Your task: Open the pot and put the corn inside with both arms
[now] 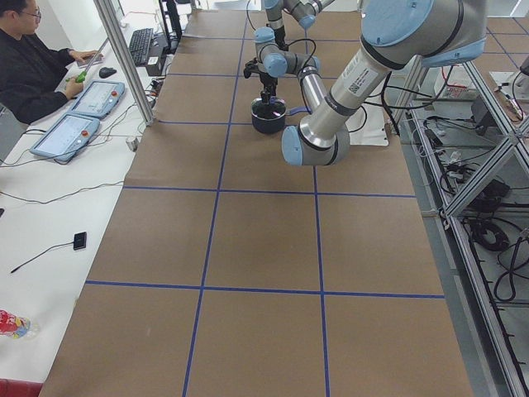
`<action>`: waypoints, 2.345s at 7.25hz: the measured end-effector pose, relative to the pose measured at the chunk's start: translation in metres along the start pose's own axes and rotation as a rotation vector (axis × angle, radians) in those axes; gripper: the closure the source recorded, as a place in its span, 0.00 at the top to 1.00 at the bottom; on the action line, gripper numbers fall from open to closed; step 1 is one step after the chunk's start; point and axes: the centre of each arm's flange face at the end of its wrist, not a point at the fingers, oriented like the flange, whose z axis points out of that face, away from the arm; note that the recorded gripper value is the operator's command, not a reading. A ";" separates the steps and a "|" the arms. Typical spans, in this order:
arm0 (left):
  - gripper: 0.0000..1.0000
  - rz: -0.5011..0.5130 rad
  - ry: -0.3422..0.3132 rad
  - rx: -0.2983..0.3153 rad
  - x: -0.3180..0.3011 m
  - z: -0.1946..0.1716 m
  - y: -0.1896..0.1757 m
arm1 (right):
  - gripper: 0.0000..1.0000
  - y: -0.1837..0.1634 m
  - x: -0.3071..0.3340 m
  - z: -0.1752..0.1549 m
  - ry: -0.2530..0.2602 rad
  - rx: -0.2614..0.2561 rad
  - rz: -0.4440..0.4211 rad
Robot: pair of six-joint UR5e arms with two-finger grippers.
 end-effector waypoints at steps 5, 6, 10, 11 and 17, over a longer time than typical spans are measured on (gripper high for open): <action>0.56 -0.006 0.001 -0.001 0.001 0.002 0.002 | 0.37 0.000 0.002 0.005 0.009 -0.007 0.000; 0.56 -0.005 0.001 -0.001 0.000 0.002 0.002 | 0.37 -0.002 0.001 0.005 0.008 -0.005 -0.003; 0.56 0.003 0.009 0.011 -0.003 -0.006 0.000 | 0.38 -0.032 -0.019 -0.010 -0.003 0.017 -0.017; 0.56 0.005 0.014 0.018 -0.005 -0.011 -0.002 | 0.38 -0.049 -0.031 -0.019 -0.008 0.025 -0.022; 0.53 0.030 0.040 0.048 -0.083 -0.052 -0.017 | 0.40 -0.143 -0.150 -0.090 -0.087 0.139 -0.127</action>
